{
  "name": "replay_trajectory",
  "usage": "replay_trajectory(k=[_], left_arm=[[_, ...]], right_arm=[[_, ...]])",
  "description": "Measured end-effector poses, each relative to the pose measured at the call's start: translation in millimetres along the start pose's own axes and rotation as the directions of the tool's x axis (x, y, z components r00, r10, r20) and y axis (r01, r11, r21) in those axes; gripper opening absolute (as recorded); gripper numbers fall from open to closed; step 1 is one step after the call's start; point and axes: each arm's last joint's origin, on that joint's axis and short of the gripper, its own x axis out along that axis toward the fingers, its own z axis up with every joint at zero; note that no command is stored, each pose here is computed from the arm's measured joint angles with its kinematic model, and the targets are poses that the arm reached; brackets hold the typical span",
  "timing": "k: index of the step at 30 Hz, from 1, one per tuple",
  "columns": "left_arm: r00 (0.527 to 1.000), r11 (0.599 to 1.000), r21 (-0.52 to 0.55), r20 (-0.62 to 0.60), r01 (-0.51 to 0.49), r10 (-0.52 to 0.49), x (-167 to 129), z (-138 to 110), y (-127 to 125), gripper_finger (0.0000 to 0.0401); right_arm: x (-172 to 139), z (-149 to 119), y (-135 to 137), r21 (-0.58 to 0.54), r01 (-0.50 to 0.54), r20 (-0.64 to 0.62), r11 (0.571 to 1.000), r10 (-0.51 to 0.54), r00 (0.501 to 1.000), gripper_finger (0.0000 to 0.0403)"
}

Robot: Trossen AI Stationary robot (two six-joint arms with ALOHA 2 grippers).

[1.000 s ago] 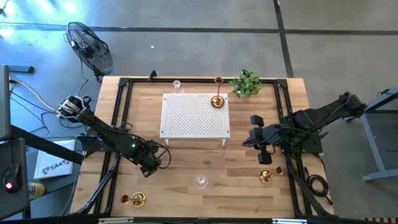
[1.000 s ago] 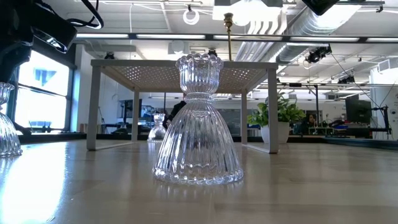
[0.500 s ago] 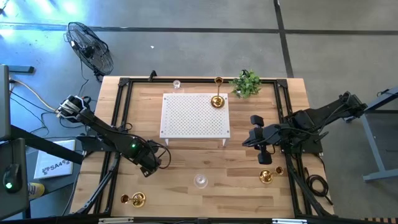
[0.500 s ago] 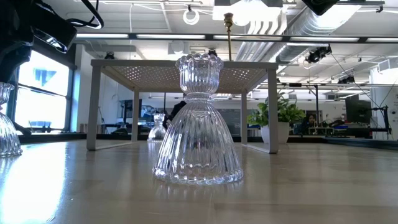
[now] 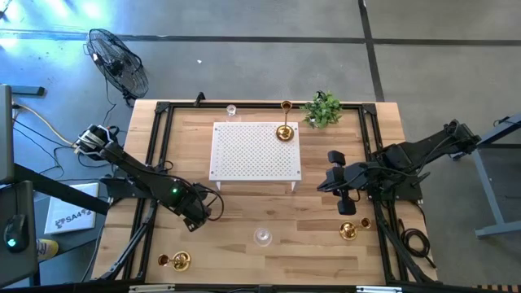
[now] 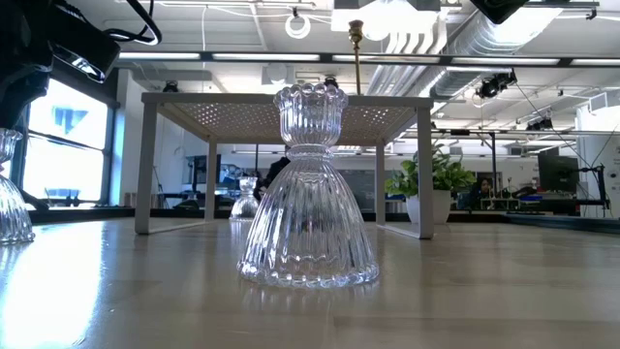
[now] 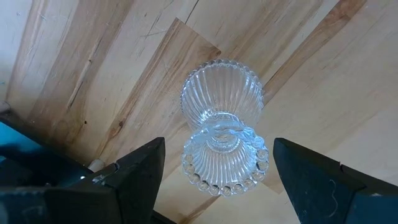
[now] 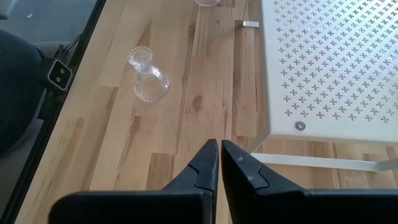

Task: Pick & Place candle stick holders
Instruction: Put the middle left transparent glass candle holder on the shelf

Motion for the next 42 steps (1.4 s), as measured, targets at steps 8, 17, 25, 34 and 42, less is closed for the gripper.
replay_trajectory(k=[8,17,25,34,42], left_arm=[[1.000,1.000,0.000,0.000,0.000,0.000,0.0,0.0,0.0,0.0294],[1.000,1.000,0.000,-0.004,0.002,-0.002,0.0,-0.1,0.0,0.0294],[1.000,1.000,0.000,-0.004,0.001,-0.001,0.0,-0.1,0.0,0.0294],[1.000,1.000,0.000,-0.003,0.001,-0.001,0.0,-0.1,0.0,0.0294],[1.000,1.000,0.000,-0.003,0.001,-0.001,0.0,-0.1,0.0,0.0294]], right_arm=[[-0.1,3.2,0.8,0.006,-0.011,0.032,1.000,0.011,0.999,0.0005],[-0.1,4.4,1.3,-0.010,-0.022,0.043,1.000,0.022,0.999,0.0005],[-0.1,4.5,1.4,-0.010,-0.022,0.044,1.000,0.022,0.999,0.0005],[-0.1,4.8,1.4,-0.009,-0.022,0.047,1.000,0.023,0.999,0.0001],[-0.2,6.2,1.6,-0.007,-0.025,0.061,1.000,0.026,0.998,0.0002]])
